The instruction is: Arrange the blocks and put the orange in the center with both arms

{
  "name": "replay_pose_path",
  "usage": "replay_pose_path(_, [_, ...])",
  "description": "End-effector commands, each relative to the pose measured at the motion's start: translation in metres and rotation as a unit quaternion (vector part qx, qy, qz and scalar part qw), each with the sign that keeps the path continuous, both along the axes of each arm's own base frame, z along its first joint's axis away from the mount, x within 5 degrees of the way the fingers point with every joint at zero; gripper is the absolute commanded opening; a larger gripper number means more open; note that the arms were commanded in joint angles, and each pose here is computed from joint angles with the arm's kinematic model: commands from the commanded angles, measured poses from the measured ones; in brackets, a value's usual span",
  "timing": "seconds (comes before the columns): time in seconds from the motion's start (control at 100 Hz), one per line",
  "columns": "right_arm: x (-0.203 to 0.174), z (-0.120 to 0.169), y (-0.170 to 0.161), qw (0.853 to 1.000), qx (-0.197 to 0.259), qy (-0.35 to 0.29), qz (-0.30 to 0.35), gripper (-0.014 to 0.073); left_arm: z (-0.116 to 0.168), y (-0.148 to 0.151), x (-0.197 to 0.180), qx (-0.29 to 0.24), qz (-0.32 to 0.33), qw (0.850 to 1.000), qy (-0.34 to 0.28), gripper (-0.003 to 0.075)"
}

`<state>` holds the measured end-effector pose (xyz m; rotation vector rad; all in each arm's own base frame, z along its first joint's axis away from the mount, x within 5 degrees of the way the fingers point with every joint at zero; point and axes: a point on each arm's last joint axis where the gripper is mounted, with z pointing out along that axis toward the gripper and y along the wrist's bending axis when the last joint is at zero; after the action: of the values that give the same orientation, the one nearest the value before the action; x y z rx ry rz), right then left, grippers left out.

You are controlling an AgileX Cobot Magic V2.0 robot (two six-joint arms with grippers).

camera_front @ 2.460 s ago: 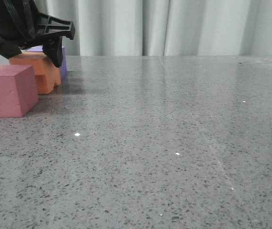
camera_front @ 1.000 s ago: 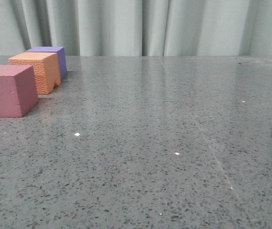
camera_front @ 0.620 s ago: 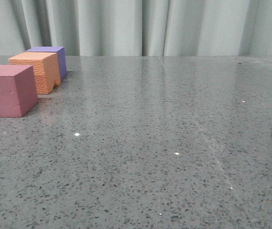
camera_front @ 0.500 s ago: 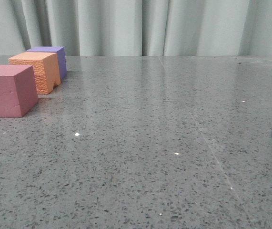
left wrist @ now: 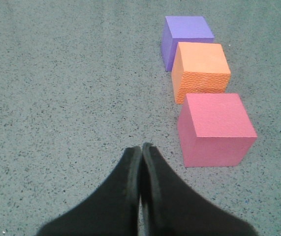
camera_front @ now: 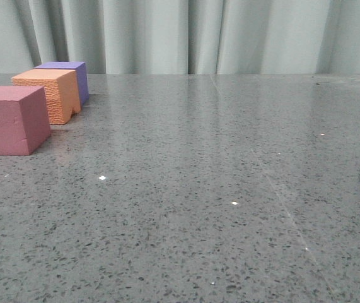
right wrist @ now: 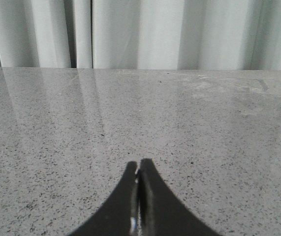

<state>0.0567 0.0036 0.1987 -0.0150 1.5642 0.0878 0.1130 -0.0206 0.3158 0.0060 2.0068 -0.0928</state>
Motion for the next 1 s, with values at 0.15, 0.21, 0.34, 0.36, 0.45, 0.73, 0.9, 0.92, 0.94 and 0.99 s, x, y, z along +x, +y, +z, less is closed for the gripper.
replay_pose_path(0.15, [-0.003,0.013,0.000,0.998,-0.004,-0.056,-0.002,-0.0067,0.014,-0.004,-0.004,0.058,-0.067,0.992,-0.086,-0.0019])
replay_pose_path(0.21, [-0.003,0.013,0.000,0.998,-0.004,-0.056,-0.002,-0.0067,0.009,-0.004,-0.009,0.073,-0.085,0.989,-0.097,-0.0019])
replay_pose_path(0.34, [-0.003,0.013,0.000,0.998,-0.004,-0.056,-0.002,-0.0067,-0.005,-0.003,-0.020,0.099,-0.120,0.981,-0.115,-0.0019])
replay_pose_path(0.36, [-0.003,0.013,0.000,0.998,-0.004,-0.056,-0.002,-0.0067,-0.007,-0.003,-0.022,0.103,-0.124,0.980,-0.120,-0.0019])
replay_pose_path(0.45, [-0.003,0.013,0.000,0.998,-0.004,-0.056,-0.002,-0.0067,-0.021,0.001,-0.030,0.106,-0.122,0.975,-0.151,-0.0019])
replay_pose_path(0.73, [-0.003,0.013,0.000,0.998,-0.004,-0.056,-0.002,-0.0067,-0.066,0.013,-0.046,0.059,-0.037,0.968,-0.242,-0.0019])
replay_pose_path(0.9, [-0.003,0.013,0.000,0.998,-0.004,-0.056,-0.002,-0.0067,-0.090,0.018,-0.055,0.053,0.000,0.966,-0.254,-0.0019])
replay_pose_path(0.92, [-0.003,0.013,0.000,0.998,-0.004,-0.056,-0.002,-0.0067,-0.092,0.018,-0.056,0.054,0.002,0.965,-0.256,-0.0019])
replay_pose_path(0.94, [-0.003,0.013,0.000,0.998,-0.004,-0.056,-0.002,-0.0067,-0.094,0.018,-0.056,0.053,0.002,0.965,-0.257,-0.0019])
replay_pose_path(0.99, [-0.003,0.013,0.000,0.998,-0.004,-0.056,-0.002,-0.0067,-0.098,0.018,-0.058,0.053,0.003,0.963,-0.263,-0.0019])
